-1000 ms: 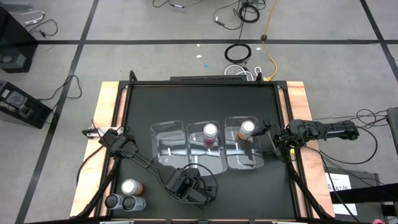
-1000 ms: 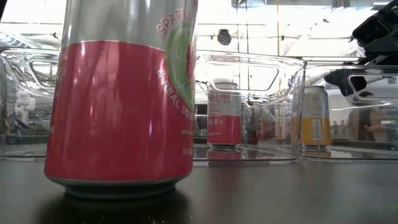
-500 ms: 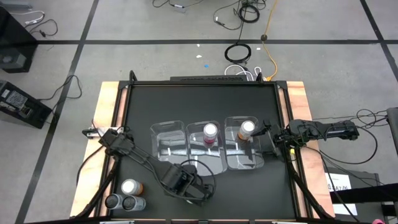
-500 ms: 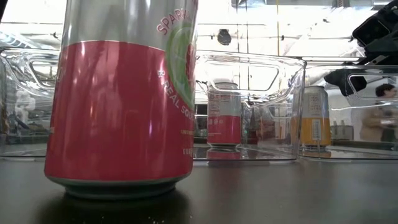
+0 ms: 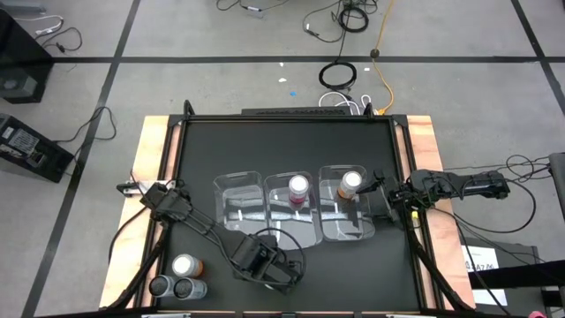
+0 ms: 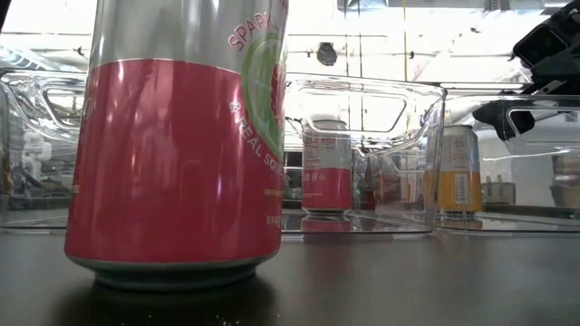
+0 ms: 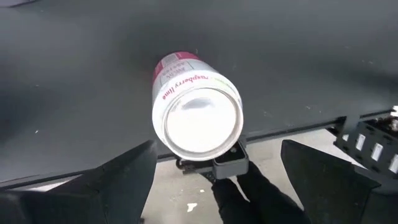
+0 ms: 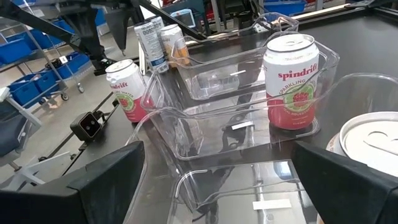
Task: Sort soda cans
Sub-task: Put the pink soda can into the middle transparent bin
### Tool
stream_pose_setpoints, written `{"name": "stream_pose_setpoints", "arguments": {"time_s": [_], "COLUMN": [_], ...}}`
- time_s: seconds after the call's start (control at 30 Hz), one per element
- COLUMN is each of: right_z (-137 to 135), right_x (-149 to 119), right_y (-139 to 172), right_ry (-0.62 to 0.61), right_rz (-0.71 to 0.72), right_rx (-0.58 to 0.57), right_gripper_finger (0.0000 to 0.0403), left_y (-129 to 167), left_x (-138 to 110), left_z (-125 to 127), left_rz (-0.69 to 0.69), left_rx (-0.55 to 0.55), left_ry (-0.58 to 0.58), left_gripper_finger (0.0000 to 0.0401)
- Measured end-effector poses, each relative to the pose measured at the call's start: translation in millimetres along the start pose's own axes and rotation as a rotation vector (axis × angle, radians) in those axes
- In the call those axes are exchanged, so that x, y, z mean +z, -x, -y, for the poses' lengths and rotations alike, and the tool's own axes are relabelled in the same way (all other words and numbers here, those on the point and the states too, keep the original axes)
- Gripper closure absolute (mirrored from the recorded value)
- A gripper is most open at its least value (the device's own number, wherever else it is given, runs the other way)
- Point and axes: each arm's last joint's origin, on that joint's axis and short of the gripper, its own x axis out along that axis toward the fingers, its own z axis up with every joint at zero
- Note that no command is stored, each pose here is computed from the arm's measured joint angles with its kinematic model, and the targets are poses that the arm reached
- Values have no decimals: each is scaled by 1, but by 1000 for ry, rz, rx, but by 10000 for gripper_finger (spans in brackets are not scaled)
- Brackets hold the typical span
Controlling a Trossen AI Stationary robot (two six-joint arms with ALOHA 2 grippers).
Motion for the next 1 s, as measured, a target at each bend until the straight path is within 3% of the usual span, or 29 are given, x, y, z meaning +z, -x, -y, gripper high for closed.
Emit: {"name": "stream_pose_setpoints", "arguments": {"time_s": [1.0], "right_z": [0], "right_x": [0], "right_y": [0], "right_ry": [3], "right_rz": [0], "right_rx": [-2], "right_gripper_finger": [5], "left_y": [-38], "left_x": [-1], "left_z": [3], "left_rz": [2], "left_rx": [50], "left_ry": [2], "left_gripper_finger": [49]}}
